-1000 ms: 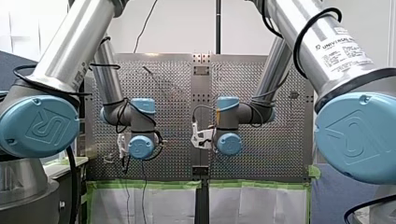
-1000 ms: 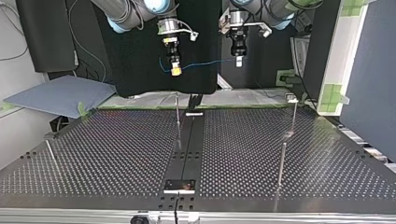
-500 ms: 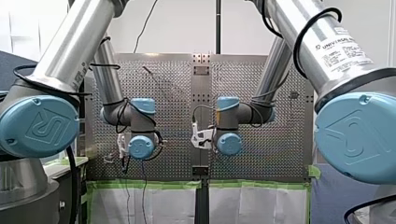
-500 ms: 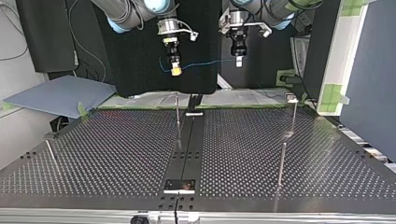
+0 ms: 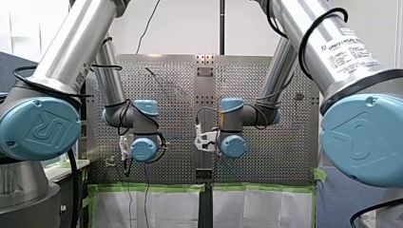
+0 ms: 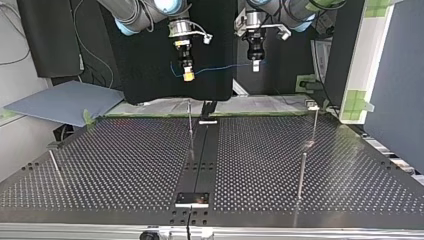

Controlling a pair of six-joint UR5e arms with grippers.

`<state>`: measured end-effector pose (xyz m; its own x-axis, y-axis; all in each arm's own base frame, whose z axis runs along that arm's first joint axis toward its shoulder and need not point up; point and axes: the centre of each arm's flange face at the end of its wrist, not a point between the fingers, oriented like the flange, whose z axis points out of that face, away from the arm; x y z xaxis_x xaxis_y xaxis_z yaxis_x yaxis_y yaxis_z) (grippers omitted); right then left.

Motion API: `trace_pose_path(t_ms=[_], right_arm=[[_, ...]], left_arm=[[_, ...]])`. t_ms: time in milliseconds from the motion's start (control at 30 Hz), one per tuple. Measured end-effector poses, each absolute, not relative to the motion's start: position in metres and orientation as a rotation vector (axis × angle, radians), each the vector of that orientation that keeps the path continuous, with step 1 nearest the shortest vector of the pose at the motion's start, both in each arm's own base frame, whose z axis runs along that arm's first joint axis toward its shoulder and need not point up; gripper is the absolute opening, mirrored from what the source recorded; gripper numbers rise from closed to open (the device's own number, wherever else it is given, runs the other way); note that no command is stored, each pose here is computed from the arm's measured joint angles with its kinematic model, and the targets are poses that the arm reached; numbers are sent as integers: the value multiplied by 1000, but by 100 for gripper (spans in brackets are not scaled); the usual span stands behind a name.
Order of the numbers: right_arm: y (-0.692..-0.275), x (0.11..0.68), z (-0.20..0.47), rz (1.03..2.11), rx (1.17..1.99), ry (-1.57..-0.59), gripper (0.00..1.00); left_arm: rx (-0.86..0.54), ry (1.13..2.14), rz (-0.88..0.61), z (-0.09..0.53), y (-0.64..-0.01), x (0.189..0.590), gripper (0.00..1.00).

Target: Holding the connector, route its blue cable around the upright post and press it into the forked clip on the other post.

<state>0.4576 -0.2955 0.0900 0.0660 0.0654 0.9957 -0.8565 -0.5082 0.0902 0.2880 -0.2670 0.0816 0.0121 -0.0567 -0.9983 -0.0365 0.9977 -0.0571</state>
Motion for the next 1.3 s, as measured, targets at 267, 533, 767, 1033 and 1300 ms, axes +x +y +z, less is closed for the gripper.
trace_pose_path(t_ms=[267,533,767,1033,1300], right_arm=[[-296,458,90,1544,1590,-811,0],[-300,461,85,1529,1591,-810,0],[-305,465,63,1499,1620,-816,0],[-300,461,30,1451,1677,-828,0],[-300,460,27,1446,1682,-830,0]], left_arm=[[-74,1559,-16,82,-267,288,8],[-57,1573,-7,74,-263,290,8],[-23,1620,7,52,-261,287,8],[4,1678,34,27,-257,280,8],[7,1692,45,21,-254,278,8]])
